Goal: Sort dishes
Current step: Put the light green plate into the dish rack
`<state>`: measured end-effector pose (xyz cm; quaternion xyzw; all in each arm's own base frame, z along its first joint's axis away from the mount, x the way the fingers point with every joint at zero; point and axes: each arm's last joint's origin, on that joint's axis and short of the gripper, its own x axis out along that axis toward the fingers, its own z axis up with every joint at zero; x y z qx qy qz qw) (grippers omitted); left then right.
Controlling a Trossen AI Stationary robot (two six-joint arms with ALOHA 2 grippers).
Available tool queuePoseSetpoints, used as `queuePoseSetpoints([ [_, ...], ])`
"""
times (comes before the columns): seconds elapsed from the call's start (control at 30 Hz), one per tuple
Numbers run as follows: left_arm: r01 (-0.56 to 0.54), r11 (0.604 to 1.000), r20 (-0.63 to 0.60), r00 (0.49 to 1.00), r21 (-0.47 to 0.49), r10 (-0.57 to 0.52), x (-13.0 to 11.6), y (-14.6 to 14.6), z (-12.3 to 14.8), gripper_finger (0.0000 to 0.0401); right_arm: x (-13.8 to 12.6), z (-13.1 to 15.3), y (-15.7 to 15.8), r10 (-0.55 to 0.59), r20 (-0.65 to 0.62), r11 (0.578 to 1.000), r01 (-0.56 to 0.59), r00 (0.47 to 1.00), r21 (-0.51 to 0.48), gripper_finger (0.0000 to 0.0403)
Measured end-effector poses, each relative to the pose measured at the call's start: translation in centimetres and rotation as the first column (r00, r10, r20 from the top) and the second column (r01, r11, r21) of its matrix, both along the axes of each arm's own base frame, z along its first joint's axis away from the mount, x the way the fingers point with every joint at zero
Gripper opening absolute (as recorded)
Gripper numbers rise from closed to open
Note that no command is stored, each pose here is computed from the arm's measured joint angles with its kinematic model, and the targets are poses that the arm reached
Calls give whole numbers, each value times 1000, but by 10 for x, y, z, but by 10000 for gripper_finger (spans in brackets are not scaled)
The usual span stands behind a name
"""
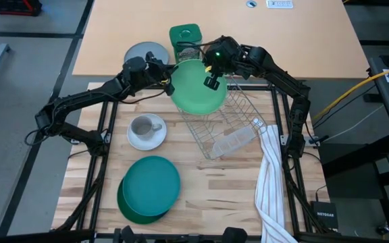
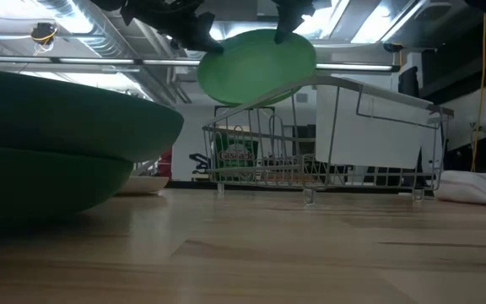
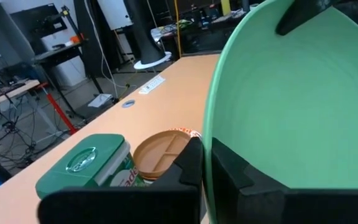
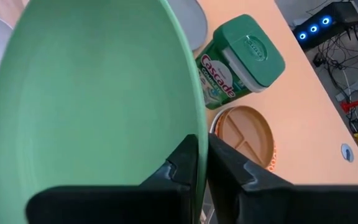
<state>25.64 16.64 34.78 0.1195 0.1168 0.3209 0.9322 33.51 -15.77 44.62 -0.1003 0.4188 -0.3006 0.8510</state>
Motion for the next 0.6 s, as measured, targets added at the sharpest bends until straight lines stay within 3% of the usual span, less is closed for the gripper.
queuePoseSetpoints([
  [0.2, -54, 999, -5, 999, 7, 54, 1, -2, 0, 2, 0, 0, 0, 17, -11, 1000, -17, 1000, -5, 50],
  [0.6, -216, 974, -21, 976, 63, 218, 7, -15, 1, 1, -2, 1, -3, -69, -43, 995, 65, 997, -82, 146],
])
